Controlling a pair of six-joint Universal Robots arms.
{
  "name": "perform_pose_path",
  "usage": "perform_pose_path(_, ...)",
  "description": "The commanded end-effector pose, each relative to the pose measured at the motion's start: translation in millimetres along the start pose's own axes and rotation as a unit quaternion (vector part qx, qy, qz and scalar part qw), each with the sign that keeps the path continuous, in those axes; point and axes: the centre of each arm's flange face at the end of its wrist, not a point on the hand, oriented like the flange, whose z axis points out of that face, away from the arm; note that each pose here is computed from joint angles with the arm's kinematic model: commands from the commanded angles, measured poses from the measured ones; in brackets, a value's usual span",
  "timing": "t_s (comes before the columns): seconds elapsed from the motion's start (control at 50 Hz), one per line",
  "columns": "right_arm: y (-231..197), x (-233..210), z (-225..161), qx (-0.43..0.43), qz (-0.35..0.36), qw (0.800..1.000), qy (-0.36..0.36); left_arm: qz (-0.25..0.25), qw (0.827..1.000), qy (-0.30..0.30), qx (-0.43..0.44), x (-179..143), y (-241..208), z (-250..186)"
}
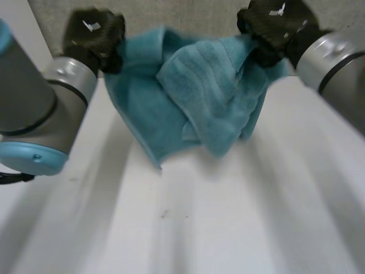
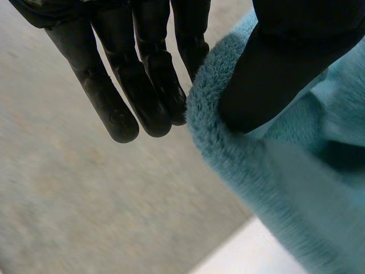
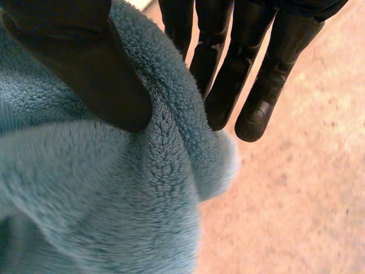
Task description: Fold the laundry
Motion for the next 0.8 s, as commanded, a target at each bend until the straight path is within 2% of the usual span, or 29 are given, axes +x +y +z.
perform_pose_path(0.02,18,2,-3,-0.013,0.014,0.994,-0.104,-0.008,0.999,-0.004,-0.035,-6,21,-21)
perform_pose_path(0.08,42,-10,-6,-0.041,0.031,0.988,-0.147,-0.006,0.997,0.011,-0.074,3,44,-33)
perform_pose_path(0.1,65,-28,-13,-0.066,0.038,0.979,-0.188,-0.004,0.995,0.018,-0.102,6,60,-41)
perform_pose_path(0.12,73,-33,-15,-0.075,0.038,0.976,-0.199,-0.003,0.993,0.02,-0.117,7,69,-44)
perform_pose_path(0.2,106,-53,-25,-0.111,-0.012,0.967,-0.23,0.005,0.98,0.041,-0.196,20,119,-60)
perform_pose_path(0.24,111,-54,-26,-0.119,-0.028,0.965,-0.231,0.008,0.976,0.046,-0.215,23,131,-64)
perform_pose_path(0.26,121,-53,-28,-0.142,-0.073,0.962,-0.221,0.01,0.973,0.047,-0.227,23,136,-66)
perform_pose_path(0.28,123,-53,-28,-0.154,-0.08,0.962,-0.213,0.01,0.972,0.045,-0.231,22,138,-67)
perform_pose_path(0.38,132,-46,-31,-0.203,-0.076,0.962,-0.167,0.007,0.968,0.021,-0.251,2,144,-64)
perform_pose_path(0.44,127,-47,-35,-0.206,-0.015,0.967,-0.149,0.005,0.97,0.019,-0.244,0,138,-63)
perform_pose_path(0.48,115,-42,-38,-0.187,0.029,0.975,-0.114,0.003,0.977,0.017,-0.212,-1,116,-62)
perform_pose_path(0.54,106,-38,-40,-0.171,0.057,0.98,-0.087,0.002,0.981,0.022,-0.192,2,102,-63)
perform_pose_path(0.56,96,-30,-43,-0.155,0.099,0.982,-0.037,0.001,0.984,0.029,-0.178,6,93,-63)
perform_pose_path(0.6,92,-26,-44,-0.15,0.116,0.982,-0.017,0.0,0.986,0.036,-0.163,12,85,-63)
perform_pose_path(0.62,91,-23,-46,-0.151,0.133,0.98,0.001,0.0,0.987,0.04,-0.156,15,81,-62)
perform_pose_path(0.64,91,-17,-53,-0.164,0.186,0.967,0.058,-0.001,0.988,0.047,-0.146,21,76,-60)
perform_pose_path(0.66,91,-17,-53,-0.164,0.187,0.967,0.059,-0.001,0.988,0.047,-0.146,21,76,-60)
perform_pose_path(0.7,89,-23,-56,-0.17,0.232,0.953,0.089,-0.002,0.989,0.054,-0.139,29,74,-54)
perform_pose_path(0.76,85,-54,-59,-0.187,0.265,0.942,0.085,-0.003,0.985,0.081,-0.154,54,90,-44)
perform_pose_path(0.8,88,-80,-61,-0.208,0.261,0.94,0.071,-0.006,0.982,0.096,-0.165,72,103,-39)
